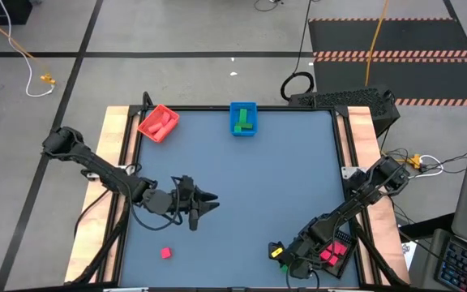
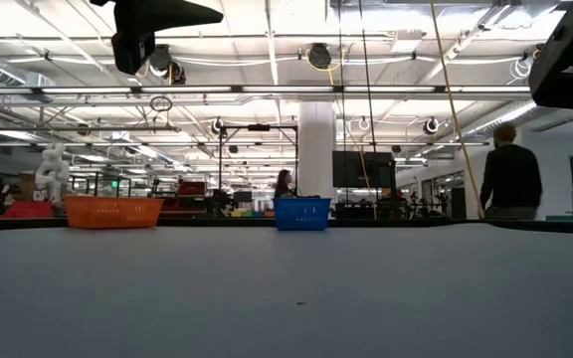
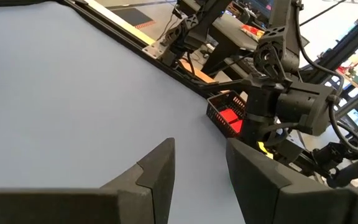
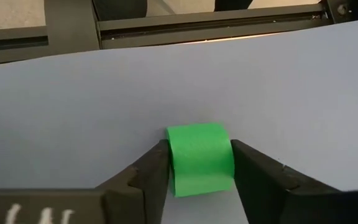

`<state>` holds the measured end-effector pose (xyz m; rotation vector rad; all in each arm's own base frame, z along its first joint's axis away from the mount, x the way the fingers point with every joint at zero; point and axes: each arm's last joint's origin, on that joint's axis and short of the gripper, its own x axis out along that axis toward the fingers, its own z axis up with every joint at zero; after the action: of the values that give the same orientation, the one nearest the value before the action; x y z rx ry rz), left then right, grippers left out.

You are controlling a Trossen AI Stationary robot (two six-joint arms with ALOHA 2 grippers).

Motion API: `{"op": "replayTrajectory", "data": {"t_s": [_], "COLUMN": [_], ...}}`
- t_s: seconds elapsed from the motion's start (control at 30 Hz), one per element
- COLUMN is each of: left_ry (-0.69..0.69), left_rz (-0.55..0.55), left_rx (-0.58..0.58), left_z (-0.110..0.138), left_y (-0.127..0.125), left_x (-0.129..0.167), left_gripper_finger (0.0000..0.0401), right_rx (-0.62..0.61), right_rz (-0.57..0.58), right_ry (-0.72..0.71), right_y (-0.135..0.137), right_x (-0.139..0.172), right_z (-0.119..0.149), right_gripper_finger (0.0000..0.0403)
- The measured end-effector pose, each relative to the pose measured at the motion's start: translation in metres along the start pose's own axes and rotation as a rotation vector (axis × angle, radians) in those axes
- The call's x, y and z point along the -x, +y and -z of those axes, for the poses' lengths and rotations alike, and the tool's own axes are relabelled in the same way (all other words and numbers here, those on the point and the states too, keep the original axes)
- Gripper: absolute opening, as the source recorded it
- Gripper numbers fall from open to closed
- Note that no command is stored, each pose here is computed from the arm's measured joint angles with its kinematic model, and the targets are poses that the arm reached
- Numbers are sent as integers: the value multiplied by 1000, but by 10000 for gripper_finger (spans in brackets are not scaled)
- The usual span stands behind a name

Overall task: Sort & place blocks by color
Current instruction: Put the green block into the blue bin

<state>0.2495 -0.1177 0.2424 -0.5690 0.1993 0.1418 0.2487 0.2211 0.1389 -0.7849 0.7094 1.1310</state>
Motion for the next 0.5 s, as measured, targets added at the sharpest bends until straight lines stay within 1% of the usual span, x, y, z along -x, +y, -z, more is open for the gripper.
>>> {"op": "replayTrajectory", "data": {"t_s": [0.17,0.27,0.37,0.5], "left_ry": [16,20,18,18], "left_rz": [-6,-9,-8,-10], "left_rx": [-12,-16,-20,-9], "left_z": [4,5,5,5], "left_y": [0,0,0,0], "left_x": [-1,-2,-2,-2], "left_gripper_finger": [145,145,145,145], "right_rx": [14,23,3,4], "right_rz": [34,38,47,97], "right_ry": [21,20,8,-24], "right_y": [2,4,4,4], "right_x": [0,-1,-1,4], "right_z": [-2,-4,-6,-13], "right_gripper_finger": [126,127,131,131]}}
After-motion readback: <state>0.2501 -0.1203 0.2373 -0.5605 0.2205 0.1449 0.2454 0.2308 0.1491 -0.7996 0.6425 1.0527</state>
